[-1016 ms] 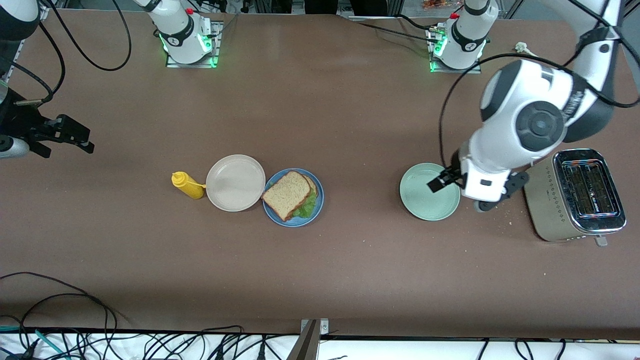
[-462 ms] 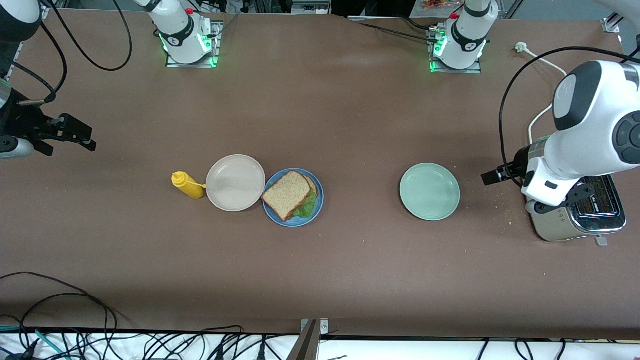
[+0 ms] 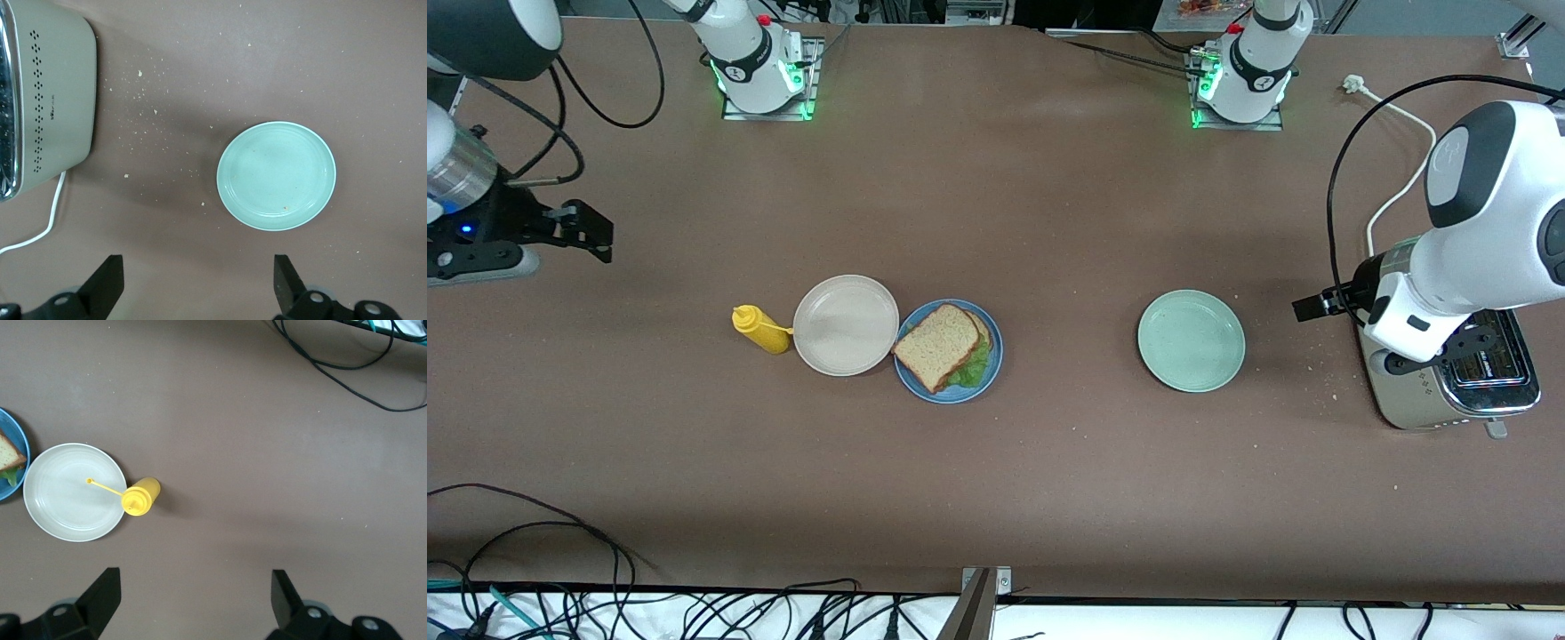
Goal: Make sandwich in blue plate with both arms
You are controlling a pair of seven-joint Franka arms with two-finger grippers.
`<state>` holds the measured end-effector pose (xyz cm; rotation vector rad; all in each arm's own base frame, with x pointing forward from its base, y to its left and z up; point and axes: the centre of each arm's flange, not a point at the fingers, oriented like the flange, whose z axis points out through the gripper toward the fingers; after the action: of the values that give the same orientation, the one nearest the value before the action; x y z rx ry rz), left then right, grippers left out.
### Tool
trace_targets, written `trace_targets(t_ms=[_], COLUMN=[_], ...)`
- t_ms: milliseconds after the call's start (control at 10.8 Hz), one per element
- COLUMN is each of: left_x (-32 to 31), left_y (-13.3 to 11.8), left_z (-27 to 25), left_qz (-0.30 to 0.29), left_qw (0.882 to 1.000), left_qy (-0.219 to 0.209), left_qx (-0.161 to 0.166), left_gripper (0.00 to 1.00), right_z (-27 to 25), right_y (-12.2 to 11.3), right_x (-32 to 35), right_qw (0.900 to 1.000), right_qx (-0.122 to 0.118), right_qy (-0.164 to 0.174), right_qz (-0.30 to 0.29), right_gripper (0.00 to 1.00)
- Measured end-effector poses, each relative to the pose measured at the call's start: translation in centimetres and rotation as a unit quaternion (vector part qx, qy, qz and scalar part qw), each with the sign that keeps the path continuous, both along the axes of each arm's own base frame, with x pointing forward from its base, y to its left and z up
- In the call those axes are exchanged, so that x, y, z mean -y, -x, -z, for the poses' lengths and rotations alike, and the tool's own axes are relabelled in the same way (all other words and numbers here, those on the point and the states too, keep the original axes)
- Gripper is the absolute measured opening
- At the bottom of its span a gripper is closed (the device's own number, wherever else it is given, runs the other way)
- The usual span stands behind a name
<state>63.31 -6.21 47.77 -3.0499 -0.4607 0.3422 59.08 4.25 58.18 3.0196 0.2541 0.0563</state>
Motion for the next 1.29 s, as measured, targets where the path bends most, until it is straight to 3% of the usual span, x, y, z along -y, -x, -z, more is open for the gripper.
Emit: trace_targets(t_ms=[185,462,554,832,1294], left_x=[-0.8,-2.9,-3.2,-3.3,-3.6], left_y=[0.2,1.9,2.7,5.0,6.0], left_z=[-1.2,-2.7,-3.1,-3.5,-5.7], left_qz=[0.022,0.041,0.044,0.046,0.044], left_qw=[1.000,0.999,0.999,0.998,0.997], left_qy=[0.002,0.021,0.022,0.020,0.019], left_qx=[0.009,0.011,0.017,0.042,0.064], left_gripper=[0.96,0.95,0.95,0.97,1.00], right_z=[0.1,0.1,0.0,0.0,0.0], right_y=[0.0,-0.1,-0.1,-0.1,-0.1], right_x=[-0.1,3.5,4.4,4.1,4.1], right_qw=[1.000,0.992,0.990,0.990,0.990], right_qx=[0.000,-0.005,-0.004,-0.005,-0.005], right_qy=[-0.011,-0.093,-0.104,-0.105,-0.104], right_qz=[0.026,0.084,0.093,0.091,0.091], right_gripper=[1.00,1.00,1.00,1.00,1.00])
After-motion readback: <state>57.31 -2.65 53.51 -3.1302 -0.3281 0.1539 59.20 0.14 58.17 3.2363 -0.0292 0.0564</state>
